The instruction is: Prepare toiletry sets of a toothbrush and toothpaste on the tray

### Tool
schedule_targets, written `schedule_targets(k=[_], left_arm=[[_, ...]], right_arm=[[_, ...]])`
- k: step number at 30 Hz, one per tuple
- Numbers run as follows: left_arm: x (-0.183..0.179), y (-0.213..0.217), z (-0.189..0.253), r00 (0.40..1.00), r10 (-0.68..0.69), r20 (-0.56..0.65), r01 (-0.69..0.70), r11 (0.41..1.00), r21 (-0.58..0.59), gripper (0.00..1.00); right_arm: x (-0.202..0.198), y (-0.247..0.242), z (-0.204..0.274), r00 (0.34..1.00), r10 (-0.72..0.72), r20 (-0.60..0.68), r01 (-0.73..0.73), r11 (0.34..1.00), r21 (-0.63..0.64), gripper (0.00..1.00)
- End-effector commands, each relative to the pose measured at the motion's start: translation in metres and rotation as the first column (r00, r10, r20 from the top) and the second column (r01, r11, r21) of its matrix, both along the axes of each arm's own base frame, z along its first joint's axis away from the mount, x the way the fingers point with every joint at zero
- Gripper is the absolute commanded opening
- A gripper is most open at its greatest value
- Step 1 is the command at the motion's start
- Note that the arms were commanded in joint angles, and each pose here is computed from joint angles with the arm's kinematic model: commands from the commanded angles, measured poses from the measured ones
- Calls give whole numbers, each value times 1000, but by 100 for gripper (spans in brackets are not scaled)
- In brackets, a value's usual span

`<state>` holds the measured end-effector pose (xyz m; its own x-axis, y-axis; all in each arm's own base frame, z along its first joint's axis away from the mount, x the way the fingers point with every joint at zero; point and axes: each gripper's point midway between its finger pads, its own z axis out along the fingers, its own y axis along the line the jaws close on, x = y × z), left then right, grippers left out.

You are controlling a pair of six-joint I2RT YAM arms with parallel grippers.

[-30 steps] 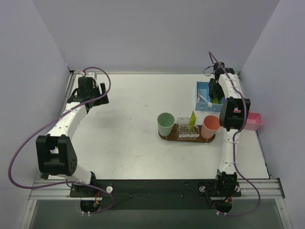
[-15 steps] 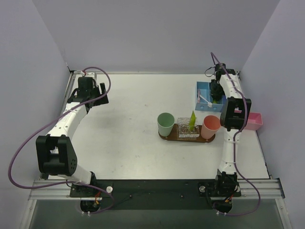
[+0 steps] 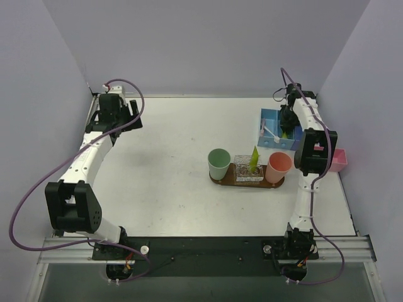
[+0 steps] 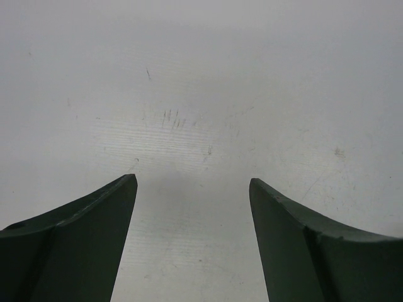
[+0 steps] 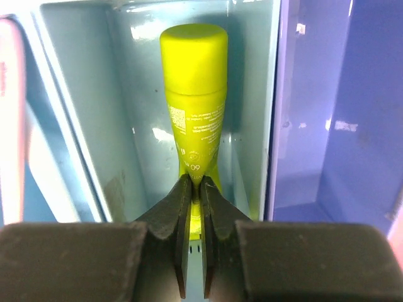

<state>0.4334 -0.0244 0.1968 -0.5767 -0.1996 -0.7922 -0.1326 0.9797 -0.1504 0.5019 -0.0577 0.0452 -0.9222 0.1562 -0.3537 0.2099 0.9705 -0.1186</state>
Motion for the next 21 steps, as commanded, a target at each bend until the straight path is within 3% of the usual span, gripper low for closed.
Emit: schedule_targets(k=[1,15,21], left_arm=[[13,-5,56,989,-3,145,10,999,-49,82],[30,-18,80,985,49,167,-17,982,-187,77],[43,-57,95,987,-47,156,91,954,-287,76]], right_arm=[[-6,-3,63,994,9,106,-9,1000,1,0],[4,13,131,952,56,301,-72,997,42,0],[6,29,189,899,110,423,-122,993,1,0]])
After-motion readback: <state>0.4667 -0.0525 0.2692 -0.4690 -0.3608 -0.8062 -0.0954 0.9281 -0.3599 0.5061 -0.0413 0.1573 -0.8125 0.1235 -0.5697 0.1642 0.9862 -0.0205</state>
